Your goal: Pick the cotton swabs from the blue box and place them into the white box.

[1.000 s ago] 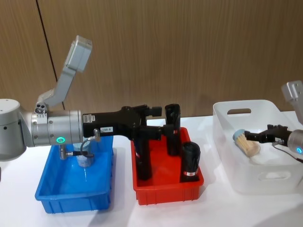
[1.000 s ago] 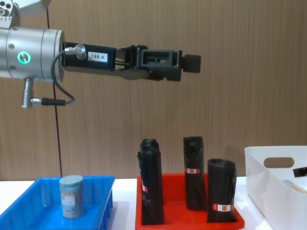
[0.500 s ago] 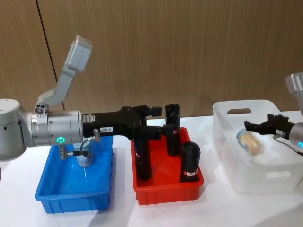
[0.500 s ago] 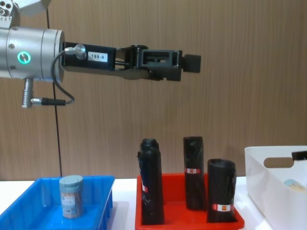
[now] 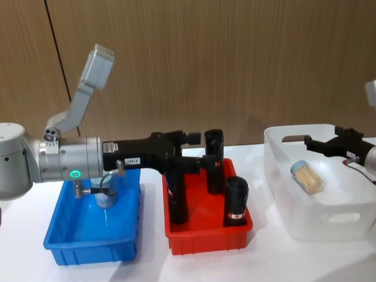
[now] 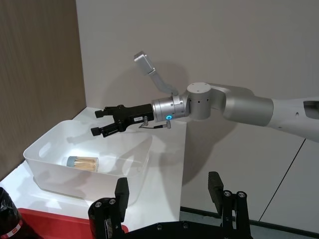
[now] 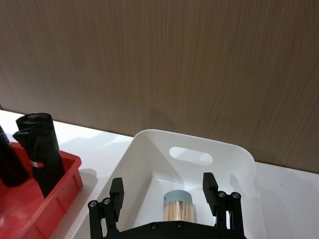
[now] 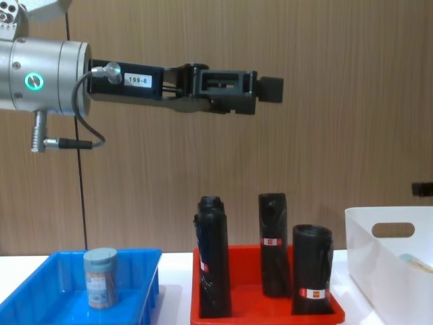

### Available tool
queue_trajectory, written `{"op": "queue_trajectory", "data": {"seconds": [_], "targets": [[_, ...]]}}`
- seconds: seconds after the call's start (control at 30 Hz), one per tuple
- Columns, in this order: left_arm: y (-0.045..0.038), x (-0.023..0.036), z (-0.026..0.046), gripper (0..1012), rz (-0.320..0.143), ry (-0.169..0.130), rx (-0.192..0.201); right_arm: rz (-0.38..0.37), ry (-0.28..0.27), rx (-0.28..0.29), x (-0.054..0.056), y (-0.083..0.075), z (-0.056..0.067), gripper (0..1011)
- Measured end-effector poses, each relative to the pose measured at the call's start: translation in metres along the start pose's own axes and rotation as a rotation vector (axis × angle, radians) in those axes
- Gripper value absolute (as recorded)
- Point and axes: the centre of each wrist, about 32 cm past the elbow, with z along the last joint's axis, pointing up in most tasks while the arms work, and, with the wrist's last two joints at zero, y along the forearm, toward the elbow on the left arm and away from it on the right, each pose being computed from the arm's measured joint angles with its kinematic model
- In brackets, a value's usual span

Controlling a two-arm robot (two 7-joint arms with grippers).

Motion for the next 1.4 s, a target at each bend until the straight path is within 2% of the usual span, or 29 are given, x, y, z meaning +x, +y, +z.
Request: {"op": "queue_trajectory", "data": {"seconds": [0.47, 0.8, 0.97, 1.4], "targets": [[0.0, 0.0, 0.0, 1004, 0.0, 0.0, 0.0, 0.006, -0.005, 0.042, -0.008, -0.013, 0.007, 1002], [-0.0006, -0.0008, -0.0014, 1004, 0.01, -0.004, 0.001, 0.009, -0.006, 0.047, -0.012, -0.015, 0.005, 1002], [-0.003, -0.0038, -0.0071, 1004, 0.049, -0.018, 0.007, 0.014, -0.012, 0.056, -0.02, -0.017, 0.0, 1002], [-0.012, -0.0165, -0.0285, 1004, 0.201, -0.076, 0.022, 0.03, -0.029, 0.106, -0.057, -0.031, -0.019, 1002]]}}
